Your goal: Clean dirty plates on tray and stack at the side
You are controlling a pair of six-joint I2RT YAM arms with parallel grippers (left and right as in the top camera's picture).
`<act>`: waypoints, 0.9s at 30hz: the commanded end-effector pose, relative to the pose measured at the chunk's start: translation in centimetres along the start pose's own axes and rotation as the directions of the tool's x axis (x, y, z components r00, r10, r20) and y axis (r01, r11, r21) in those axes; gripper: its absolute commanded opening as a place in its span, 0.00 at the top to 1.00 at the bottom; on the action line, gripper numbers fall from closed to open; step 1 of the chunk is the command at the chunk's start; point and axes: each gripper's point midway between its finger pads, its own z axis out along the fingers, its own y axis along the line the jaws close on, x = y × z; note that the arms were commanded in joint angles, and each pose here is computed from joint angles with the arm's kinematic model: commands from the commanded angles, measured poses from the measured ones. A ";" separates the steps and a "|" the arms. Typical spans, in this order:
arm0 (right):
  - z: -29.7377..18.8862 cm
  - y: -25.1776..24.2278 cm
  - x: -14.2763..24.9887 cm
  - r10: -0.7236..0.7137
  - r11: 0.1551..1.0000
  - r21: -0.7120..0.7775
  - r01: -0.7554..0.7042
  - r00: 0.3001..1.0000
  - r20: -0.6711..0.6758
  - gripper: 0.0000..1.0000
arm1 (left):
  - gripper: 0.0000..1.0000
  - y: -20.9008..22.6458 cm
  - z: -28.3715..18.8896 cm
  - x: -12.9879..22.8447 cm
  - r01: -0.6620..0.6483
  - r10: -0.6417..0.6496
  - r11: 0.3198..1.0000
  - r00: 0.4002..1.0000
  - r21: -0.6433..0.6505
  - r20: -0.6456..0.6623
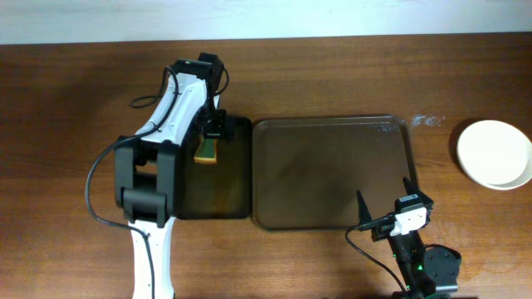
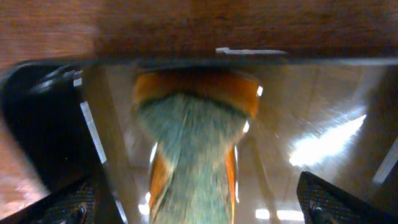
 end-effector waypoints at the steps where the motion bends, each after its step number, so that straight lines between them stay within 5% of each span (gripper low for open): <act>1: 0.0 0.0 0.2 0.012 1.000 0.001 -0.012 1.000 -0.002 0.02 | 0.00 0.5 -11.9 0.0 0.007 -0.021 0.999 0.962 0.051 0.274; 5: 0.0 0.0 0.2 0.012 1.000 0.001 -0.012 1.000 -0.002 0.02 | 0.00 2.1 -23.3 3.3 0.008 -0.063 0.994 0.850 0.106 0.523; 7: 0.0 0.0 0.2 0.012 1.000 0.001 -0.012 1.000 -0.002 0.02 | 0.00 3.4 -30.5 7.4 -0.002 -0.092 0.991 0.733 0.137 0.674; 11: 0.0 0.0 0.2 0.012 1.000 0.001 -0.012 1.000 -0.002 0.02 | 0.00 7.4 -37.2 13.7 0.091 -0.129 0.991 0.556 0.095 0.821; 14: 0.0 0.0 0.2 0.012 1.000 0.001 -0.012 1.000 -0.002 0.02 | 0.00 8.4 -37.6 18.7 0.092 -0.134 0.991 0.531 0.101 0.837; 18: 0.0 0.0 0.2 0.012 1.000 0.001 -0.012 1.000 -0.002 0.02 | 0.00 9.4 -33.1 23.6 0.111 -0.152 0.988 0.542 0.110 0.827; 20: 0.0 0.0 0.2 0.012 1.000 0.001 -0.012 1.000 -0.002 0.02 | 0.00 9.6 -30.3 24.7 0.128 -0.191 0.981 0.499 0.146 0.846; 23: 0.0 0.0 0.2 0.012 1.000 0.001 -0.012 1.000 -0.002 0.02 | 0.00 9.8 -28.8 23.9 0.135 -0.247 0.968 0.336 0.213 0.909; 27: 0.0 0.0 0.2 0.012 1.000 0.001 -0.012 1.000 -0.002 0.02 | 0.00 10.2 -30.1 22.6 0.062 -0.298 0.951 -0.071 0.302 0.952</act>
